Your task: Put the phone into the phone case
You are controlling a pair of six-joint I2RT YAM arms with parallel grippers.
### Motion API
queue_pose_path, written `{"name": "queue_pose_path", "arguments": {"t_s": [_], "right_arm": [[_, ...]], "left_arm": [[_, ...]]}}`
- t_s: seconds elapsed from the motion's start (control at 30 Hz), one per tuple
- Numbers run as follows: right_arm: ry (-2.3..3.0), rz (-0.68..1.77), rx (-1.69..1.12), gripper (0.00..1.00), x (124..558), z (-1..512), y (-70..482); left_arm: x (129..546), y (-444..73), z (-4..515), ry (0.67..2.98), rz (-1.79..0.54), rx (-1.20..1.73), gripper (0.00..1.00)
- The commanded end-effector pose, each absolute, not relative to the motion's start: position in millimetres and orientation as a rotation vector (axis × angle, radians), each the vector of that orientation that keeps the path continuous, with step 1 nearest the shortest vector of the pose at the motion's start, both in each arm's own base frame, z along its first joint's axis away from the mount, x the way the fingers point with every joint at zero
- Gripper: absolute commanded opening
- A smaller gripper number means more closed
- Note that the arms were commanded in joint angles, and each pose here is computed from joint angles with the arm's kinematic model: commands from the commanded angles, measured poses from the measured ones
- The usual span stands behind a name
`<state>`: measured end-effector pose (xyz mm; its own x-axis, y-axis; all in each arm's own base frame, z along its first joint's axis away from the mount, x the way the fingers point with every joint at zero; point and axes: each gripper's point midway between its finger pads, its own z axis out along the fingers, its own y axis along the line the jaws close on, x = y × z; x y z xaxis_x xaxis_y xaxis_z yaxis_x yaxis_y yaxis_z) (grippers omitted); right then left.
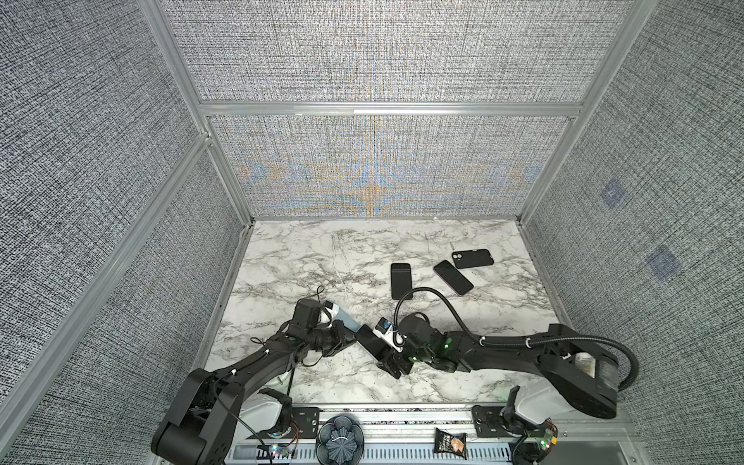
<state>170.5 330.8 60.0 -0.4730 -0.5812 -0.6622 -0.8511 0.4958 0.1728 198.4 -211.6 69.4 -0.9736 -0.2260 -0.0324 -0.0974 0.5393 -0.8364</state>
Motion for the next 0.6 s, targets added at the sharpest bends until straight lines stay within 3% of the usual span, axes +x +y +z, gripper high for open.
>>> {"name": "queue_pose_path", "arguments": {"t_s": [0.0,0.2,0.57], "right_arm": [[2.280,0.650,-1.081,0.88,176,71,318],[2.364,0.719,-0.782,0.88,191,108,291],[2.377,1.105,-0.162,0.85,216,151,273]], "left_arm": [[202,-213,76,2.620,-1.414,-0.263,0.00],[220,-217,103,2.544,-1.433,-0.256,0.00],[260,-229,157,2.361,-1.551,-0.210,0.00]]}}
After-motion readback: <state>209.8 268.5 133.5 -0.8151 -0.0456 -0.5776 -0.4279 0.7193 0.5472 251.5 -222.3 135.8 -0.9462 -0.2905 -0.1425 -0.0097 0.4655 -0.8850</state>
